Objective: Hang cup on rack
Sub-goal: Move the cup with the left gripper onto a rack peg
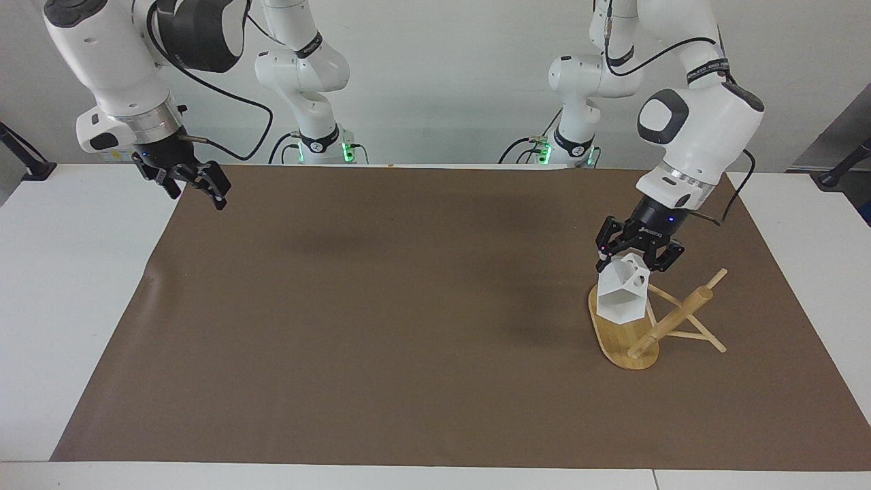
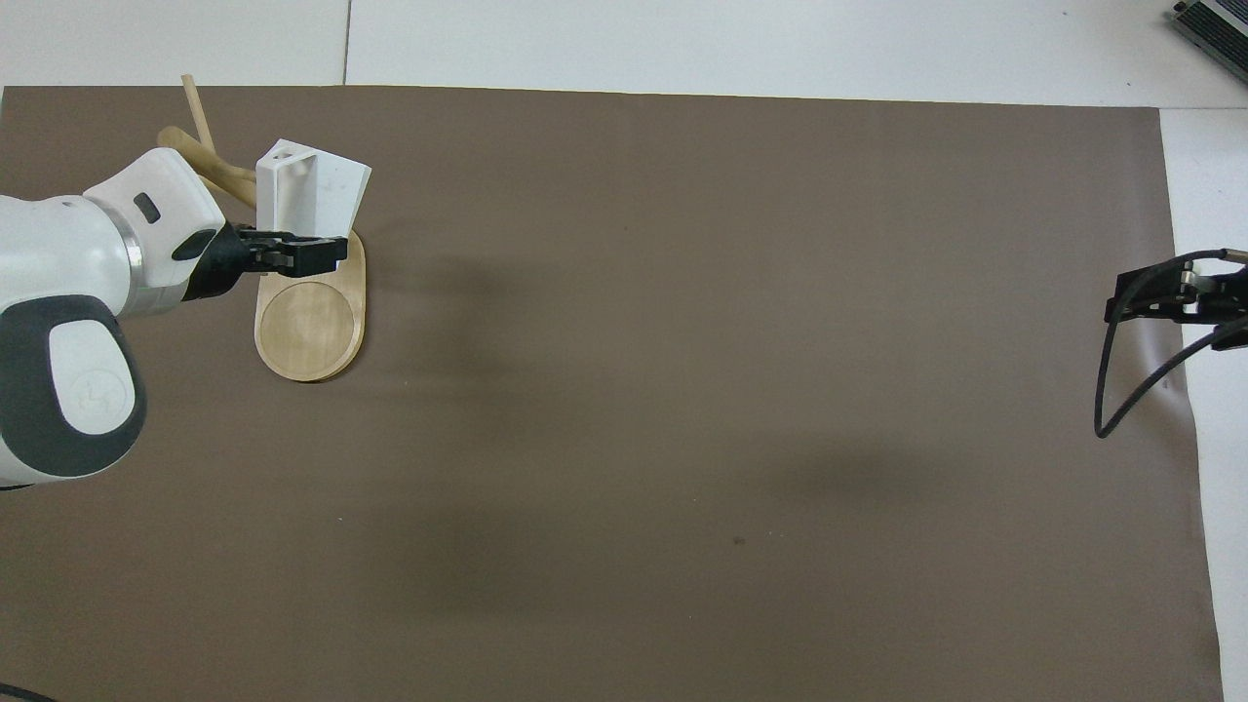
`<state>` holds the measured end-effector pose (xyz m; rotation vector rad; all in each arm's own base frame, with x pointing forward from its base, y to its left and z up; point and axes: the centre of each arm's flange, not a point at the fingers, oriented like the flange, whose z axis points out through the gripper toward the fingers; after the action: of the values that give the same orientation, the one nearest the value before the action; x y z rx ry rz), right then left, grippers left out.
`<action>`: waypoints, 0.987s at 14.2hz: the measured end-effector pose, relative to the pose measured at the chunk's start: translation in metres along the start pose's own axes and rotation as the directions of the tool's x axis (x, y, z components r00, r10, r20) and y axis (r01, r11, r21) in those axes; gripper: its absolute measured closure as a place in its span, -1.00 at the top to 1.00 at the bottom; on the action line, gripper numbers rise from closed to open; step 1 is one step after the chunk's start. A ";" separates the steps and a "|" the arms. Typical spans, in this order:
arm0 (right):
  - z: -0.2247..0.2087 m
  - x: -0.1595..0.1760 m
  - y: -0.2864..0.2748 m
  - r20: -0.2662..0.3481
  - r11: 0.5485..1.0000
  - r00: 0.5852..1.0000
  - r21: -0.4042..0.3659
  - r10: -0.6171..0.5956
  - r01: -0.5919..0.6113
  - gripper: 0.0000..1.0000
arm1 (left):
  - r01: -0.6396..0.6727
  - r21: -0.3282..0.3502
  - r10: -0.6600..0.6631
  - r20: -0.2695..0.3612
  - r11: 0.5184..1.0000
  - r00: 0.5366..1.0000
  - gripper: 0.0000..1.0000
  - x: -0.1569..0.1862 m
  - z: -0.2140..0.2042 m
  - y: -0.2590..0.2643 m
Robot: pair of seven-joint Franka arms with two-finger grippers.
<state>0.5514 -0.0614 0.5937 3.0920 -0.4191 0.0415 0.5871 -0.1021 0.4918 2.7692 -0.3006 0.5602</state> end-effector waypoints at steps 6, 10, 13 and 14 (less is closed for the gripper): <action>-0.022 0.001 -0.006 -0.049 1.000 0.999 0.009 -0.011 0.011 1.00 | 0.080 0.009 -0.080 -0.014 0.997 0.997 0.44 0.001 0.010 -0.004; -0.060 -0.002 -0.002 -0.063 1.000 0.998 0.010 -0.007 0.008 1.00 | 0.125 0.015 -0.125 -0.019 0.992 0.992 0.44 0.002 0.019 -0.008; -0.073 -0.001 0.001 -0.068 0.993 0.990 0.001 -0.121 0.121 1.00 | 0.146 0.021 -0.145 -0.024 0.989 0.989 0.44 0.002 0.023 -0.015; -0.073 0.001 0.005 -0.068 0.986 0.984 -0.002 -0.166 0.166 1.00 | 0.157 0.023 -0.157 -0.024 0.987 0.987 0.44 0.002 0.023 -0.017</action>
<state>0.5495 -0.0644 0.6663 3.1059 -0.1580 0.1439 0.6011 -0.0938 0.4675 2.7763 -0.0699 0.5576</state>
